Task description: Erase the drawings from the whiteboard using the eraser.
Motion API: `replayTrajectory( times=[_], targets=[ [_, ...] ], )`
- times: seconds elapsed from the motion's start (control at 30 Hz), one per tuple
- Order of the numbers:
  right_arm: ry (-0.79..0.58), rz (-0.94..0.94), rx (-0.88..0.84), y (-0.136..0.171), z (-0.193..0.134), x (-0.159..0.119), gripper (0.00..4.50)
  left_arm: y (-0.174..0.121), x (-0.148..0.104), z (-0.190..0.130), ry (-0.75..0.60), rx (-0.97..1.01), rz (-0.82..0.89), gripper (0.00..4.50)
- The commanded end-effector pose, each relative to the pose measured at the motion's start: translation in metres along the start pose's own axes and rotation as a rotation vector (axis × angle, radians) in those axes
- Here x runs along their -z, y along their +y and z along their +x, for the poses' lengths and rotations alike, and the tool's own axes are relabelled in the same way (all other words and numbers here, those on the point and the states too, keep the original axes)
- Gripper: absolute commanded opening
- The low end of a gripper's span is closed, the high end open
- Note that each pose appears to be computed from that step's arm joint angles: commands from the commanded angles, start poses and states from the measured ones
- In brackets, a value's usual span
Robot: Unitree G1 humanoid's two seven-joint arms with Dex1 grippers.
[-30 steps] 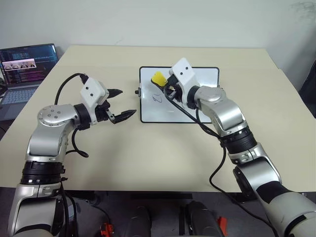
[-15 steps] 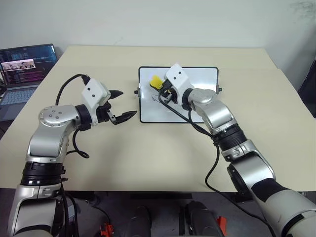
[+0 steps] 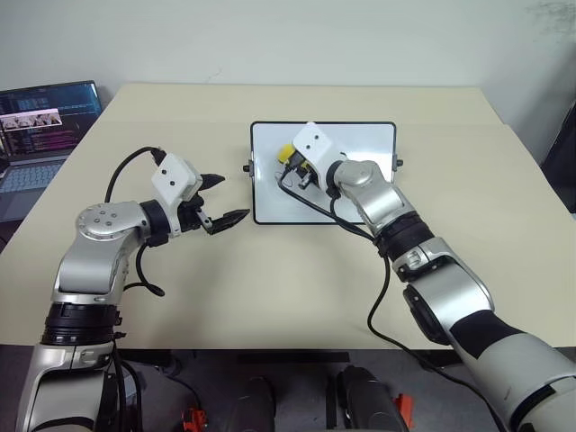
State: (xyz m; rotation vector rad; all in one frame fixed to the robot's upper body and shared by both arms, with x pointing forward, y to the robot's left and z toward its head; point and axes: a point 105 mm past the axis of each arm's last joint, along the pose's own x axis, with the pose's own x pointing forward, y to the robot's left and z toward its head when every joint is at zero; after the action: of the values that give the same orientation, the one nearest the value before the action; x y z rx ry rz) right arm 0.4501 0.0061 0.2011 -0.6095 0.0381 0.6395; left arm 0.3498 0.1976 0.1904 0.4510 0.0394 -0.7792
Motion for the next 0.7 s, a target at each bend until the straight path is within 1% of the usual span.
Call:
replayTrajectory(
  times=[0.03, 0.23, 0.47, 0.63, 0.7],
  targets=[
    [-0.005, -0.054, 0.025, -0.002, 0.003, -0.011, 1.01, 0.004, -0.014, -0.007, -0.033, -0.024, 0.034, 4.50],
    [0.102, -0.136, -0.092, 0.026, 0.009, 0.010, 1.01, 0.003, -0.014, -0.009, -0.030, -0.029, 0.033, 4.50],
    [0.234, -0.229, -0.305, 0.066, 0.004, 0.044, 1.01, 0.004, -0.015, -0.010, -0.031, -0.035, 0.036, 4.50],
    [0.225, -0.207, -0.262, 0.057, 0.004, 0.040, 1.01, 0.004, -0.017, -0.009, -0.033, -0.037, 0.039, 4.50],
    [0.217, -0.205, -0.201, 0.042, 0.005, 0.036, 1.01, 0.004, -0.017, -0.009, -0.033, -0.037, 0.040, 4.50]
  ],
)
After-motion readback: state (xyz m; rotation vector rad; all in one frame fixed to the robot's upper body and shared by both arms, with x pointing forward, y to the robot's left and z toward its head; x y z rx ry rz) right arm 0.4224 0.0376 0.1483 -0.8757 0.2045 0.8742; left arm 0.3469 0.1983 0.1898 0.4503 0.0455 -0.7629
